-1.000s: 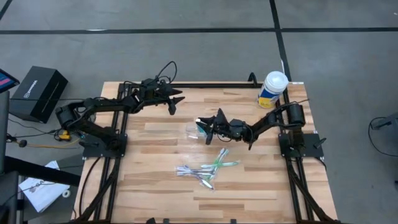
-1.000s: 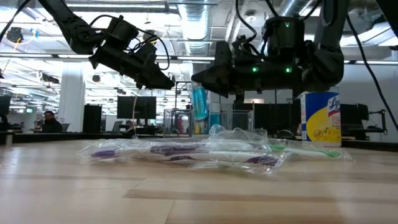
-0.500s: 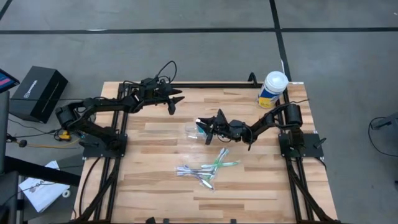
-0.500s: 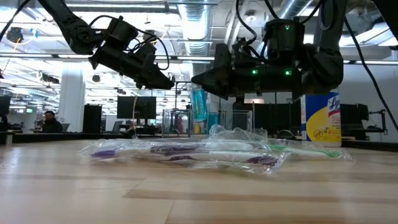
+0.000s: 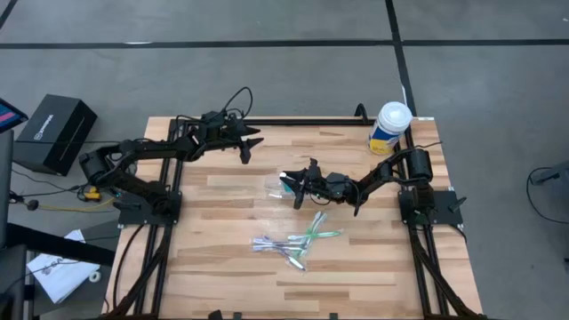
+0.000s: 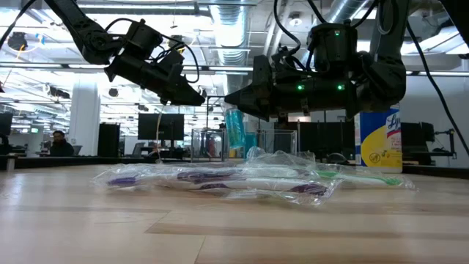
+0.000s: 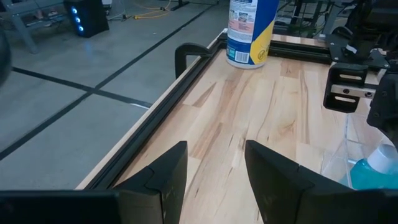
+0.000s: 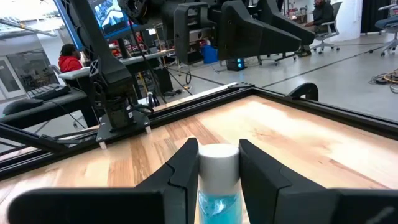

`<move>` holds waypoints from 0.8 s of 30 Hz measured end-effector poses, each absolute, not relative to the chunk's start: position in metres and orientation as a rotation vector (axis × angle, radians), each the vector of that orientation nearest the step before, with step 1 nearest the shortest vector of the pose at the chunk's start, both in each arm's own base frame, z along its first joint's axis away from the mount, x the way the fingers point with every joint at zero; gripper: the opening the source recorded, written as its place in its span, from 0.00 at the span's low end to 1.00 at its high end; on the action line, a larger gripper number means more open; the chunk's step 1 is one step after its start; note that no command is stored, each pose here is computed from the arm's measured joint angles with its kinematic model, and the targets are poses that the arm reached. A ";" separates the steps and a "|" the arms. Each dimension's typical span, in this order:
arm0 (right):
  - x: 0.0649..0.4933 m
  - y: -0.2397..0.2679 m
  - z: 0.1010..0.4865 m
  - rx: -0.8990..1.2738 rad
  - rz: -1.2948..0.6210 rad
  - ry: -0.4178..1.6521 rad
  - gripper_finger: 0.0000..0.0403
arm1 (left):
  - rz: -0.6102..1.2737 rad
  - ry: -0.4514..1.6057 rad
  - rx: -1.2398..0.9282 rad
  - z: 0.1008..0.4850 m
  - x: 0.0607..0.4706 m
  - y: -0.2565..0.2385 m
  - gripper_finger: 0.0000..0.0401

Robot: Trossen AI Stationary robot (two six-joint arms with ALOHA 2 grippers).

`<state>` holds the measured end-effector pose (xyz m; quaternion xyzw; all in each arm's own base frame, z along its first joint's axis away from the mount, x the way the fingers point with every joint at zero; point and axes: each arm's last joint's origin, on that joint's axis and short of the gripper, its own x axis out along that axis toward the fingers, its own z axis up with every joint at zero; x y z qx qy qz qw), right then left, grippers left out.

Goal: Pick & Place toothbrushing station
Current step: Put the blue mouthwash bottle into the transparent organizer, then put the bottom green toothbrush into the transparent organizer

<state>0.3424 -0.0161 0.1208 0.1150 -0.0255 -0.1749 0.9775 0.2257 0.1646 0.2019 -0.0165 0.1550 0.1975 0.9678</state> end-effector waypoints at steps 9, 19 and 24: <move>0.343 -0.016 0.121 0.227 -0.331 -0.048 0.21 | 0.399 0.319 -0.036 0.201 0.226 0.164 0.38; 0.342 -0.016 0.125 0.236 -0.326 -0.089 0.35 | 0.395 0.328 -0.041 0.200 0.225 0.164 0.38; 0.342 -0.016 0.126 0.235 -0.326 -0.097 0.37 | 0.392 0.333 -0.044 0.200 0.225 0.164 0.38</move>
